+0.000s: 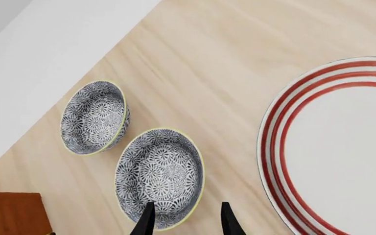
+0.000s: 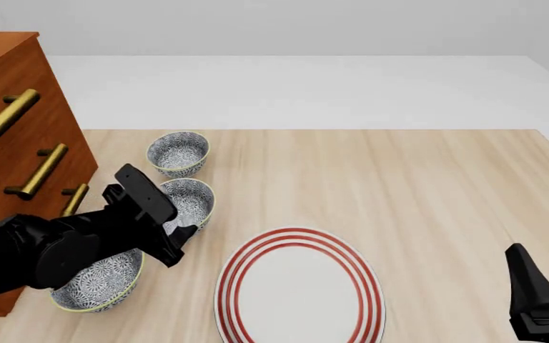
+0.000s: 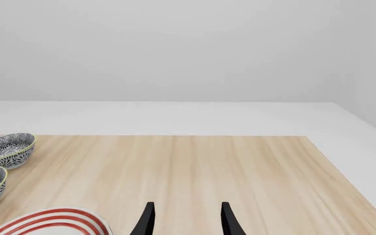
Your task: Pick up the bowl and put it in the middle on the plate.
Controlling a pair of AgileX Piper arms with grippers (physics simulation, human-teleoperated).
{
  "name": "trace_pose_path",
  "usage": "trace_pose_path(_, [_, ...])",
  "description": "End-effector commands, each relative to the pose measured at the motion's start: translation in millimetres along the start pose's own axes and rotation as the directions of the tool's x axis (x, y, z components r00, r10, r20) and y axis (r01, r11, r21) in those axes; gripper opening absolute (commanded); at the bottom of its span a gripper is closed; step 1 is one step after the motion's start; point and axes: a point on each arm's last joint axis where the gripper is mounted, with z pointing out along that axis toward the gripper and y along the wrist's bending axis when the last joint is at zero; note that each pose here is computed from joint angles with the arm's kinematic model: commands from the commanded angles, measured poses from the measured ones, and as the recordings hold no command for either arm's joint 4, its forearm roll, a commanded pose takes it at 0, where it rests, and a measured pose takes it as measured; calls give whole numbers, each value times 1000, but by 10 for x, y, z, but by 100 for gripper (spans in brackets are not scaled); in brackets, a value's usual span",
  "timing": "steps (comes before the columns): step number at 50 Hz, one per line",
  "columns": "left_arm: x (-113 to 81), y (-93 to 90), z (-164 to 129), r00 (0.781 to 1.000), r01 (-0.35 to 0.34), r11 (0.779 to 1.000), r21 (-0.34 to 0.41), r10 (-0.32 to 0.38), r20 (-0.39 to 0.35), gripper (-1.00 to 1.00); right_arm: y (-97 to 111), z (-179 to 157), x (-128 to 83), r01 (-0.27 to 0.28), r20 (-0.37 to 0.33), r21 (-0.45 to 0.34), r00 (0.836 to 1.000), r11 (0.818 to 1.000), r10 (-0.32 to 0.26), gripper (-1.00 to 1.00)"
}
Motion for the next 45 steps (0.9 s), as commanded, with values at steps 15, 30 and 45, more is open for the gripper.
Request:
trace_pose_path(15, [231,-113,298,995,-77,996,36,79,-61,100,0,-1,-2,0,0,0,1000,1000,0,100])
trace_pose_path(30, [349,-107,496,988,-118,992,46,122,-99,100,0,-1,-1,0,0,0,1000,1000,0,100])
trace_pose_path(45, [378,-83,681,984,-119,991,55,125,-128,100,0,-1,1,0,0,0,1000,1000,0,100])
